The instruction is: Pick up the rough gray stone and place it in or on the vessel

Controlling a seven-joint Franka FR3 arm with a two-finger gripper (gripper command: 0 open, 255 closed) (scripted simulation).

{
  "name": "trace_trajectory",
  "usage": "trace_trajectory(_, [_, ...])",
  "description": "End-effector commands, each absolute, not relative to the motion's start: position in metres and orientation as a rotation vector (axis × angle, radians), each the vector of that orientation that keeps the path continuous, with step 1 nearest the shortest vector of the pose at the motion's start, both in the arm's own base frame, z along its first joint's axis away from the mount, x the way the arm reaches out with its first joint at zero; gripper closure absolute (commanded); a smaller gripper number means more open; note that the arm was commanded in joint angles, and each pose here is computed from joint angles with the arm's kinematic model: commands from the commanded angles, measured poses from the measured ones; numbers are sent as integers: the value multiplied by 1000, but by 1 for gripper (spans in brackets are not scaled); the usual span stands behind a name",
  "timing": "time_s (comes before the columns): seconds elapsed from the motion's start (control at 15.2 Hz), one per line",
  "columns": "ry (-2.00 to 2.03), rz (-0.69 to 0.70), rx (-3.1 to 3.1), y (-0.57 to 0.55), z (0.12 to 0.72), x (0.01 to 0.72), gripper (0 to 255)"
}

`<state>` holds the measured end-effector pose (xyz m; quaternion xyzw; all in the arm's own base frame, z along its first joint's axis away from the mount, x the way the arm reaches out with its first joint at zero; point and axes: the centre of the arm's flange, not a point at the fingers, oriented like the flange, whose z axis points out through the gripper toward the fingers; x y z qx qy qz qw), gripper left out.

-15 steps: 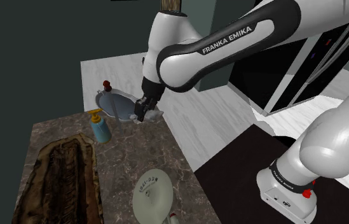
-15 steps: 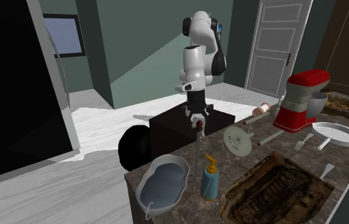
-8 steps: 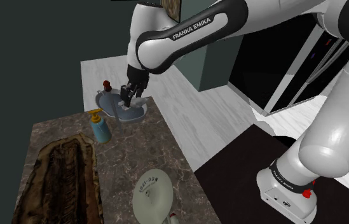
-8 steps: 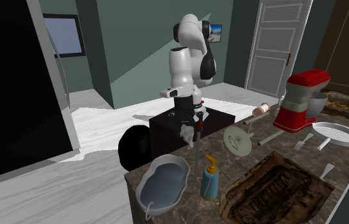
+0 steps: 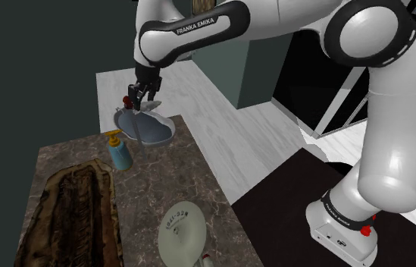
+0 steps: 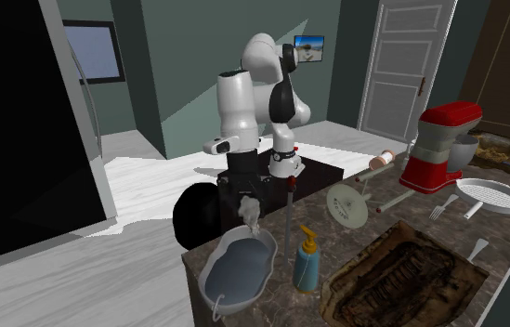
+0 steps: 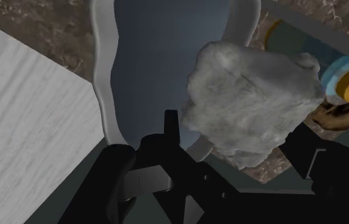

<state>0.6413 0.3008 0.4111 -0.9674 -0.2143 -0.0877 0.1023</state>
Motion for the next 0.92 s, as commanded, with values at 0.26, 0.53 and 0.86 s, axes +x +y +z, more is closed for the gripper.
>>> trace_trajectory(0.26, [-632,-259,-2857,303,401,696,255])
trace_trajectory(0.53, [-632,-259,-2857,303,380,696,255])
trace_trajectory(0.86, [-632,-259,-2857,303,354,696,255])
